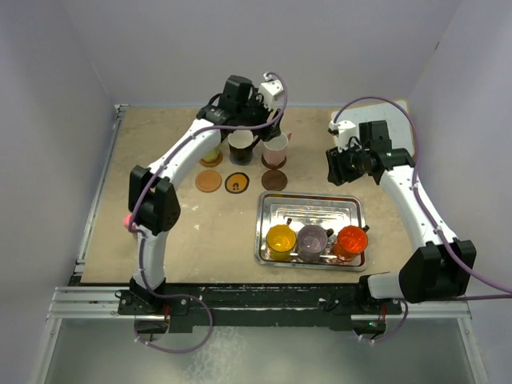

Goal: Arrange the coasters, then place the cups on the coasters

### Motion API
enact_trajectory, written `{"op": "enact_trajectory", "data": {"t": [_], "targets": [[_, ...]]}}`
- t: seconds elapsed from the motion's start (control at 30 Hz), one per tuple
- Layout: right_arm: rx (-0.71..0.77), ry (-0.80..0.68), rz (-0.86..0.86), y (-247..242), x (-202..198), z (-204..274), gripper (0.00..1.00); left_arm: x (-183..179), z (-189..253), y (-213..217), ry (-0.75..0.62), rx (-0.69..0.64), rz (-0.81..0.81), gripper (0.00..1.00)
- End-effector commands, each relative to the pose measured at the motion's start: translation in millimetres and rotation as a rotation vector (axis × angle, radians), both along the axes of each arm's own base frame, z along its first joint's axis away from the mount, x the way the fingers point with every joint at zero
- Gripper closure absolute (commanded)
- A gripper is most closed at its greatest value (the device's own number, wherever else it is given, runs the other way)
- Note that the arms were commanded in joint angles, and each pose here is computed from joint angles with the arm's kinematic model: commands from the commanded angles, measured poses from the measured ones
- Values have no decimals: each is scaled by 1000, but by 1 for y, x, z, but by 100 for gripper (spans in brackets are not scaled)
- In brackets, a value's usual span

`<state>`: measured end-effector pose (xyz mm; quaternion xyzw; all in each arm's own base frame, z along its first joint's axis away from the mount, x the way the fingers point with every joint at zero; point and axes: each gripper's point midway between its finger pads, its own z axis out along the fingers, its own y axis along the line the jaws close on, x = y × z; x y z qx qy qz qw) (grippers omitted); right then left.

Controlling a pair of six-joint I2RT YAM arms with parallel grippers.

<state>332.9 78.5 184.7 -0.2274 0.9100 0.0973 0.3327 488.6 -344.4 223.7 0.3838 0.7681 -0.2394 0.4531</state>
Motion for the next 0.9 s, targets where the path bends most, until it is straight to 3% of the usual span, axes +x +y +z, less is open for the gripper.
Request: {"op": "enact_trajectory", "data": {"t": [0.0, 0.17, 0.5, 0.87], "targets": [[-21, 0, -7, -11, -10, 0, 48, -48, 42, -10, -94, -35, -144, 30], [-21, 26, -70, -29, -12, -7, 42, -104, 29, -25, -83, 3, -236, 27], [-27, 76, -118, -43, -27, -20, 35, -202, -23, -31, 119, 101, -343, 25], [-1, 80, -111, -40, -29, -27, 35, -261, -63, -11, 229, 280, -274, 24]]}}
